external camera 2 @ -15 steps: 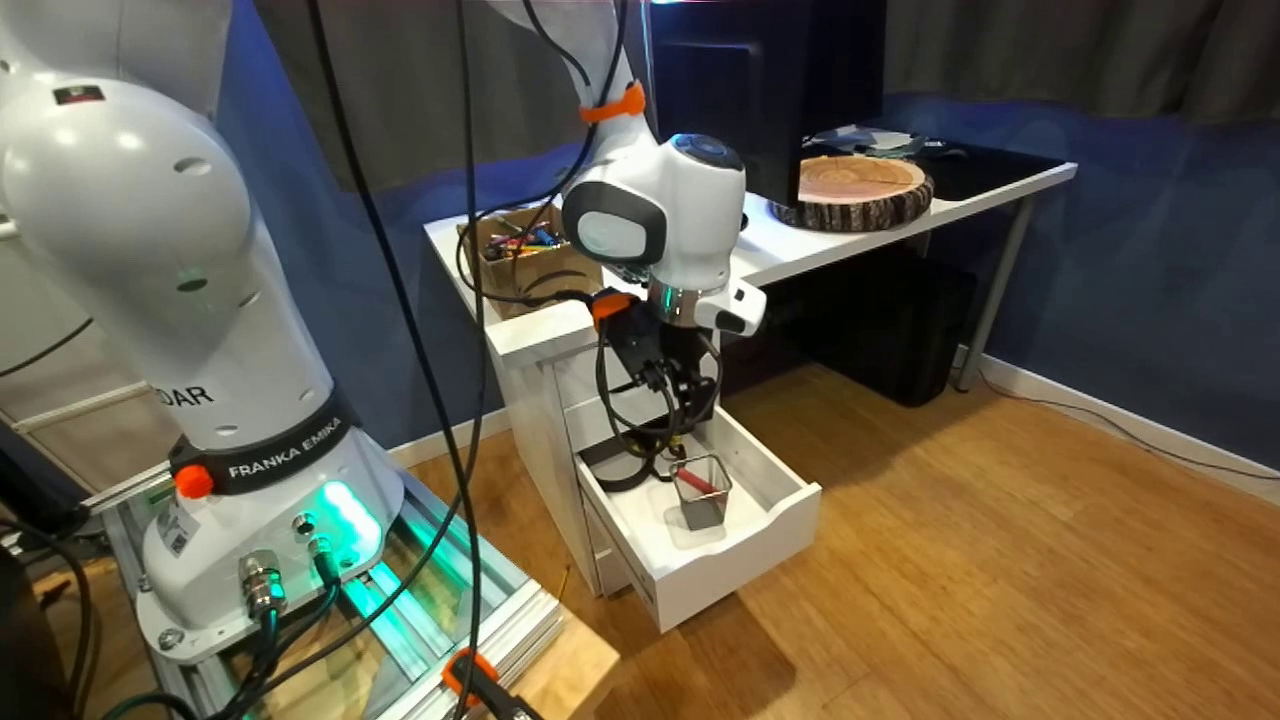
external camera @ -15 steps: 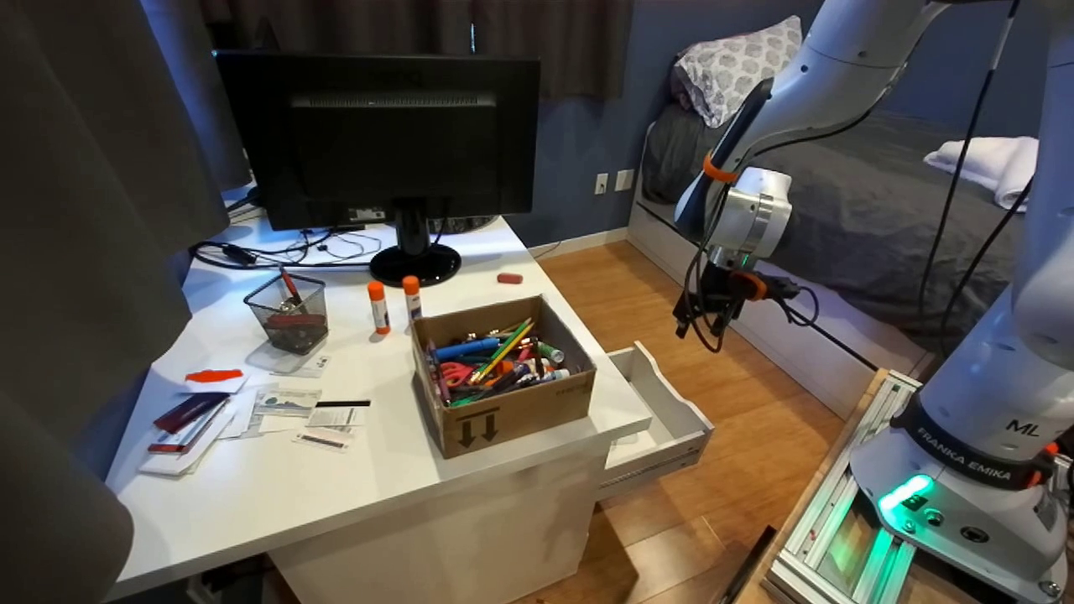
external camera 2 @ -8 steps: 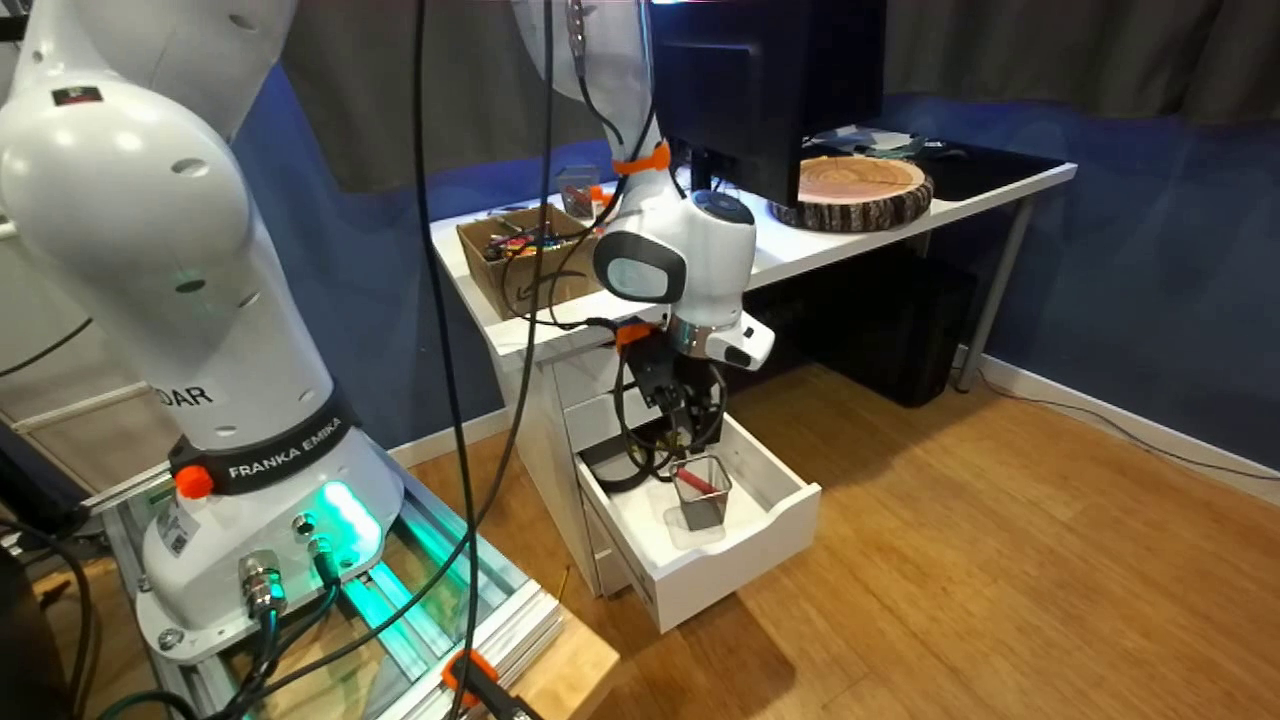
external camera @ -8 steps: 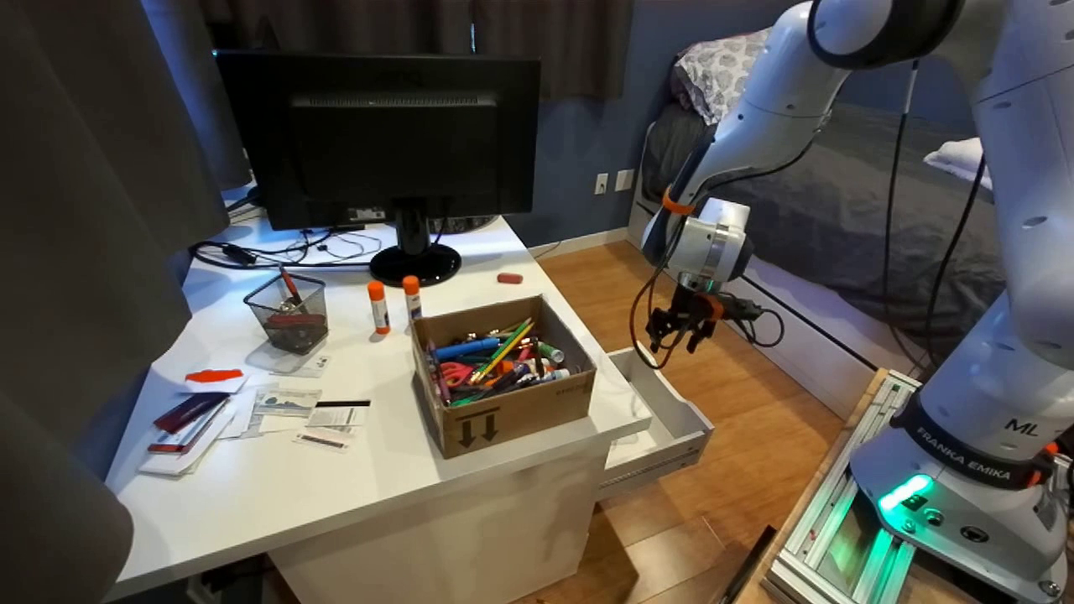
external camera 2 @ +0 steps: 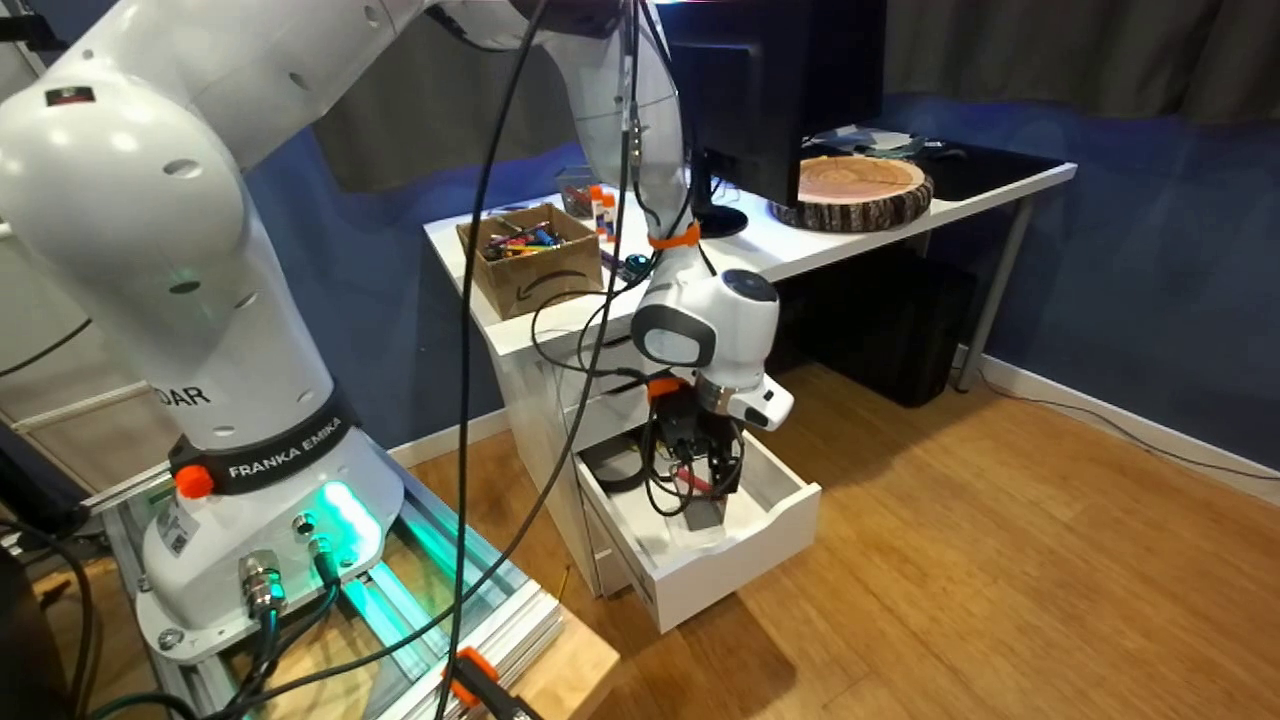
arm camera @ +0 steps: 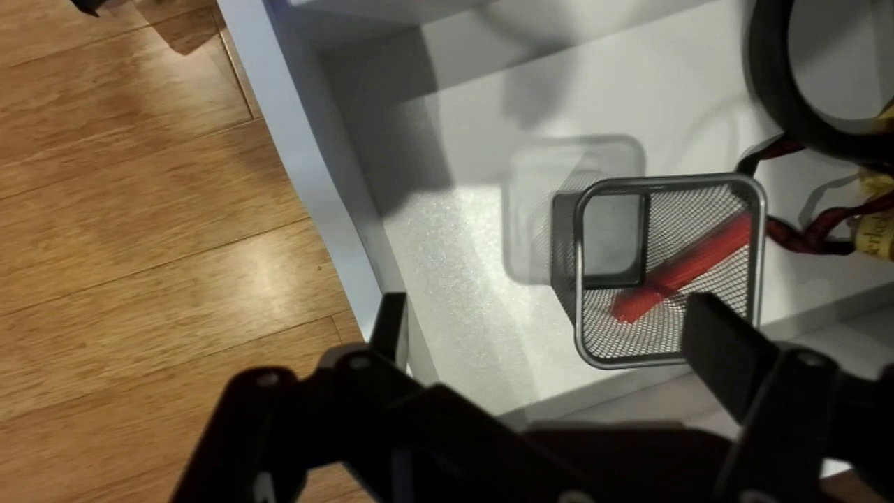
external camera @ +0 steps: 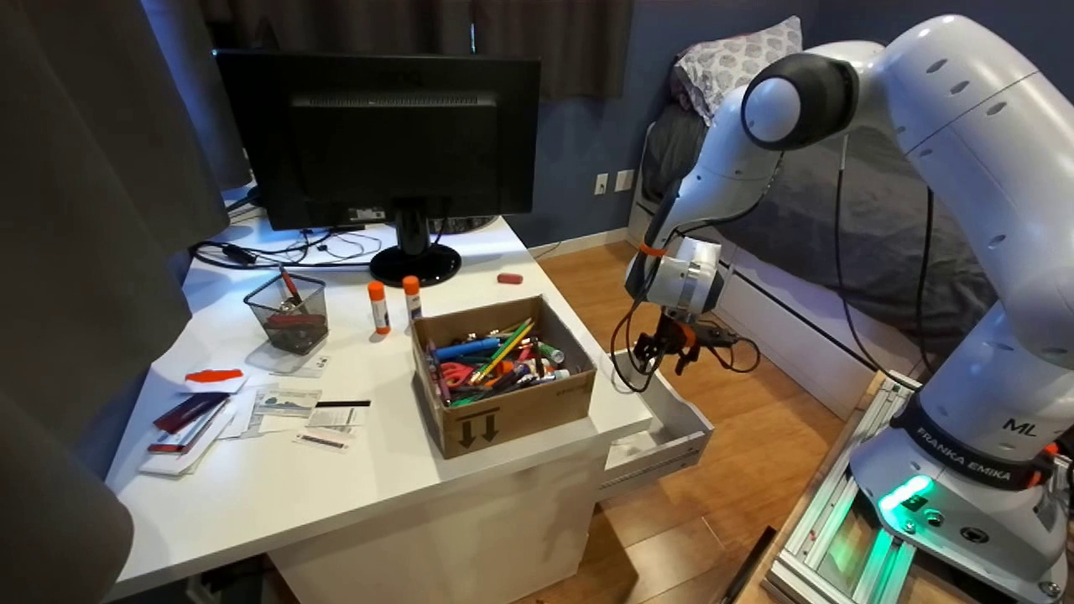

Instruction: Remove the cup from the drawer

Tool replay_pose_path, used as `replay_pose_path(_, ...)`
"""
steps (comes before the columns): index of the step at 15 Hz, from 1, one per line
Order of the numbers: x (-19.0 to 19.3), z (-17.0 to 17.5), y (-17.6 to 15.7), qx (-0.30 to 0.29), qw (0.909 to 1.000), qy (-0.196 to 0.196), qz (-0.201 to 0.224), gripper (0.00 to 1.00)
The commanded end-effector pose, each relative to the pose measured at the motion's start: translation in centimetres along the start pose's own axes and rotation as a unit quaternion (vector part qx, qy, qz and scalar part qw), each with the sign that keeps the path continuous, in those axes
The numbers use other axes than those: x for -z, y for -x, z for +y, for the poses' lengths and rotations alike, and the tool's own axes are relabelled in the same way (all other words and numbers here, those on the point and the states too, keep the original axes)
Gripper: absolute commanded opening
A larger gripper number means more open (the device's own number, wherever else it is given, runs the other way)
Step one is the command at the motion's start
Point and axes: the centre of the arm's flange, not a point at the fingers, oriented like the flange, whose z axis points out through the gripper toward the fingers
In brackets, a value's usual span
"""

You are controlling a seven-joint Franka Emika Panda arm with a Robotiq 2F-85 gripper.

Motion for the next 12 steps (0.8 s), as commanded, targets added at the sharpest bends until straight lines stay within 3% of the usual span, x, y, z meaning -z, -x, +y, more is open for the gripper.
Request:
replay_pose_path(1,-4.0,0.0,-2.7,-0.024,0.9996,-0.009,0.008,1.00)
replay_pose_path(12,-9.1,-2.5,-4.7,-0.029,0.9995,-0.011,-0.008,1.00)
